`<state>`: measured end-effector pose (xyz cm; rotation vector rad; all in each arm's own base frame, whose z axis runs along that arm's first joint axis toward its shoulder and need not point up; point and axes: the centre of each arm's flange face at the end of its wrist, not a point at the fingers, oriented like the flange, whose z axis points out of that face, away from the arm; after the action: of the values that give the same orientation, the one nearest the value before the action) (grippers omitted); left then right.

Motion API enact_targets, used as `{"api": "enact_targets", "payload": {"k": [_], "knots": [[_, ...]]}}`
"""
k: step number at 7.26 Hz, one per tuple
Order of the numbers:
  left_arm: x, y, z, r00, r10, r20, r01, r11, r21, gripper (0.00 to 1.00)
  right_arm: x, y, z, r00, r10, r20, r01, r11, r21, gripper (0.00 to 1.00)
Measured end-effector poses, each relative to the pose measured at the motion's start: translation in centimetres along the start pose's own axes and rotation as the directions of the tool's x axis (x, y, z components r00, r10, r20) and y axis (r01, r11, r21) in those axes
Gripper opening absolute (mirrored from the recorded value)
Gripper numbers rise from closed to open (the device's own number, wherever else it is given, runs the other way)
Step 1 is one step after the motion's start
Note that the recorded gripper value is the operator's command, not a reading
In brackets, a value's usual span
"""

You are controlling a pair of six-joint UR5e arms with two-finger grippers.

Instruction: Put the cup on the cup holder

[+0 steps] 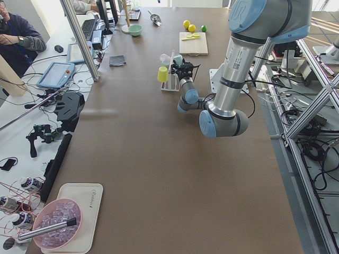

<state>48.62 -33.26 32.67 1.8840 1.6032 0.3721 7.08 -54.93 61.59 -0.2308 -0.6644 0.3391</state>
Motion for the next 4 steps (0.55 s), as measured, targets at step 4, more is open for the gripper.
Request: {"api": "enact_targets", "payload": {"k": [4], "knots": [[0.0,0.1,-0.3,1.0,0.013,0.001,-0.013,1.0,-0.003,0.97,1.8,2.1,-0.3,1.0,0.013,0.018,-0.013,1.0,0.013,1.0]]}}
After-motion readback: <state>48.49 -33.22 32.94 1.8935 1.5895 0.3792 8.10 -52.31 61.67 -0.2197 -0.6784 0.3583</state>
